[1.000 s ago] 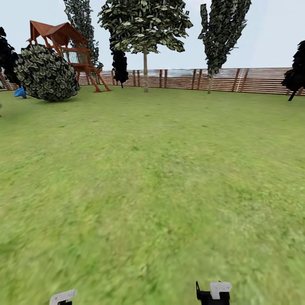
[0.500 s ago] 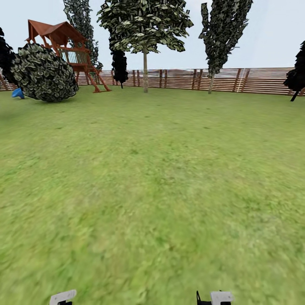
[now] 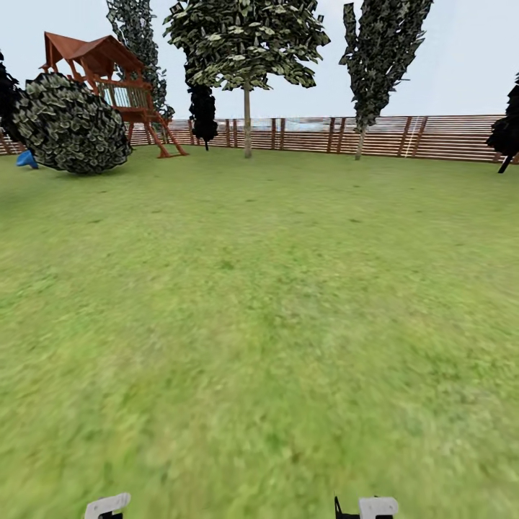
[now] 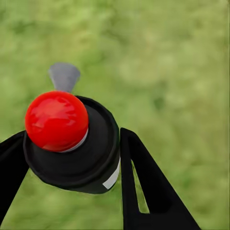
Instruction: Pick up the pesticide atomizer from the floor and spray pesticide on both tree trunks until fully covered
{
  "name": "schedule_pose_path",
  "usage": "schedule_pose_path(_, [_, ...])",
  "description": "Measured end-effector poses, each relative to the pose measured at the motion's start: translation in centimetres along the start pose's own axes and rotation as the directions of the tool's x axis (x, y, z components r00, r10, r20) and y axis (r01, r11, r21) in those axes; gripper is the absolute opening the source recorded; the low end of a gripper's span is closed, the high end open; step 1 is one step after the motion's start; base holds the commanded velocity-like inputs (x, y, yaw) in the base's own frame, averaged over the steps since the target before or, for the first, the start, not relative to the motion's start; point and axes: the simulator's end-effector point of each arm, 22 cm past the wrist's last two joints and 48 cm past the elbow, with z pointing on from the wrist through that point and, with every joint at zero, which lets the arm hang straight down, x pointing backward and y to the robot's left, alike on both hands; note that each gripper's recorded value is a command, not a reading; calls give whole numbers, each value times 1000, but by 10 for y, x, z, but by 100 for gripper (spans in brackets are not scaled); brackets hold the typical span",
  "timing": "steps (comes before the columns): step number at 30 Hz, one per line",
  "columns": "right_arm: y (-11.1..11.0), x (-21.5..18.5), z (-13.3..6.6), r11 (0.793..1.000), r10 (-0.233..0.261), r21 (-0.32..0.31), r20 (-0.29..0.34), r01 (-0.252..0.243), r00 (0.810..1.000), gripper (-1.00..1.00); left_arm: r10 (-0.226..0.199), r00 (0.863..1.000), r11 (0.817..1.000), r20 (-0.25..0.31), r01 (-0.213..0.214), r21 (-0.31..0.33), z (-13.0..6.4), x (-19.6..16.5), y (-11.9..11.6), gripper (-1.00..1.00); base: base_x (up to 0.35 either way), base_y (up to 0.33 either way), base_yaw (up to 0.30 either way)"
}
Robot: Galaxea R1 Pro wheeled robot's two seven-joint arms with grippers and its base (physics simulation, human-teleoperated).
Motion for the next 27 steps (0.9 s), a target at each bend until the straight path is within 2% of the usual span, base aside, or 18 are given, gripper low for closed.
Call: schedule_pose_path(27, [0, 0, 0, 1000, 0, 0, 0, 0, 1000, 100, 0, 1000, 1000, -3, 0, 0, 0, 1, 0, -100, 336, 0, 0])
